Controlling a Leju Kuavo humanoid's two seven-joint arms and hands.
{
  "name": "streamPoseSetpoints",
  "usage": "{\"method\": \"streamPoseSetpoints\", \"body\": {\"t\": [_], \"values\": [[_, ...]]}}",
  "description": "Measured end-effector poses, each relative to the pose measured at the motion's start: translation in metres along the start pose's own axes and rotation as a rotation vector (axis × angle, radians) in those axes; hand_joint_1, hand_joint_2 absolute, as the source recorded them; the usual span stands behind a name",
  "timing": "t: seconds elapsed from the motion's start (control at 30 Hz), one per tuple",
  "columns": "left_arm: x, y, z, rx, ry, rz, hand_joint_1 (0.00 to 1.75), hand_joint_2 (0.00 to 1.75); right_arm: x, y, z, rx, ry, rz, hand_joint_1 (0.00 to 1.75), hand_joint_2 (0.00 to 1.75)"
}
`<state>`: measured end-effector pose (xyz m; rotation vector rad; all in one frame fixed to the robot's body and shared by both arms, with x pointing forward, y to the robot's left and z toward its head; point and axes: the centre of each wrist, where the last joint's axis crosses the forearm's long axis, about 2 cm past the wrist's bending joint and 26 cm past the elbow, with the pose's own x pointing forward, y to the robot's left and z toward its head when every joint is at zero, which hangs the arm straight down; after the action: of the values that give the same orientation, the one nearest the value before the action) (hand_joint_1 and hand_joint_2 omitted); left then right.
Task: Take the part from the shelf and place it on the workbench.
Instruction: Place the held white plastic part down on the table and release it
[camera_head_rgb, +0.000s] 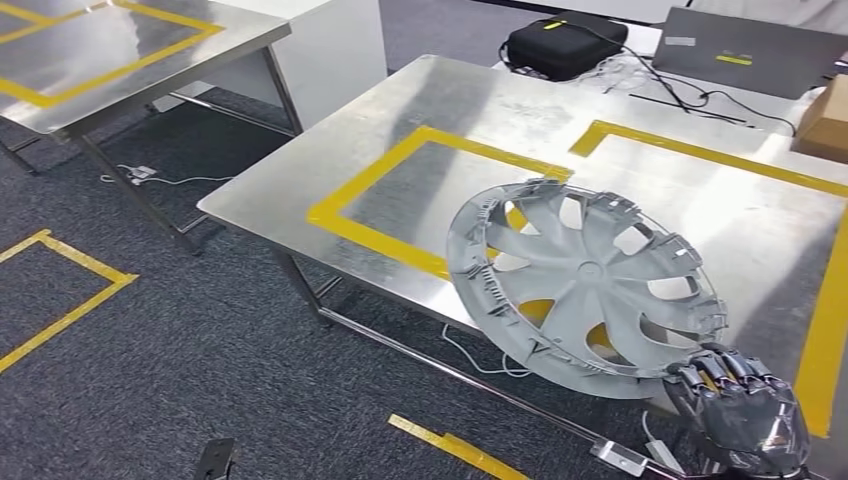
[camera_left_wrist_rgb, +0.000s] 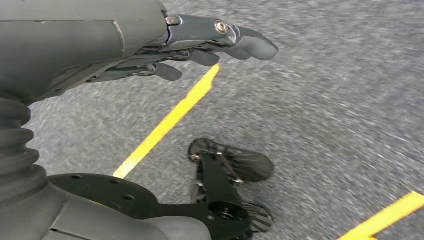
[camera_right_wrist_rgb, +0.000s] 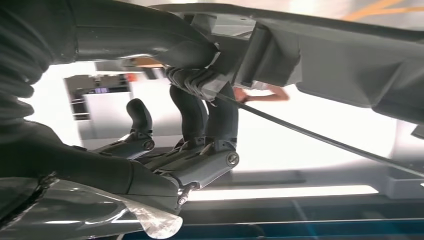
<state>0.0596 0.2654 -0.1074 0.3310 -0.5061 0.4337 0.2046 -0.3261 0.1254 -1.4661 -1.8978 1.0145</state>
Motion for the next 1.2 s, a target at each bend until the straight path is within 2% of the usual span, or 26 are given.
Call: {"method": "streamPoseSetpoints", "body": {"t": [0.73,0.97,1.2], "values": [[-0.001,0.000,0.000,-0.021,-0.003,0.008,0.00,1.75,-0.015,0.002,0.013,0.115,0.080,0.091,1.75,1.75],[0.000,0.000,0.000,-0.043,-0.034,0.016,0.00,1.75,-0.021,0.008,0.020,0.194,0.107,0.106,1.75,1.75],[0.001,0.001,-0.001,-0.042,-0.042,0.017,0.00,1.75,-0.021,0.009,0.022,0.202,0.109,0.105,1.75,1.75]]}}
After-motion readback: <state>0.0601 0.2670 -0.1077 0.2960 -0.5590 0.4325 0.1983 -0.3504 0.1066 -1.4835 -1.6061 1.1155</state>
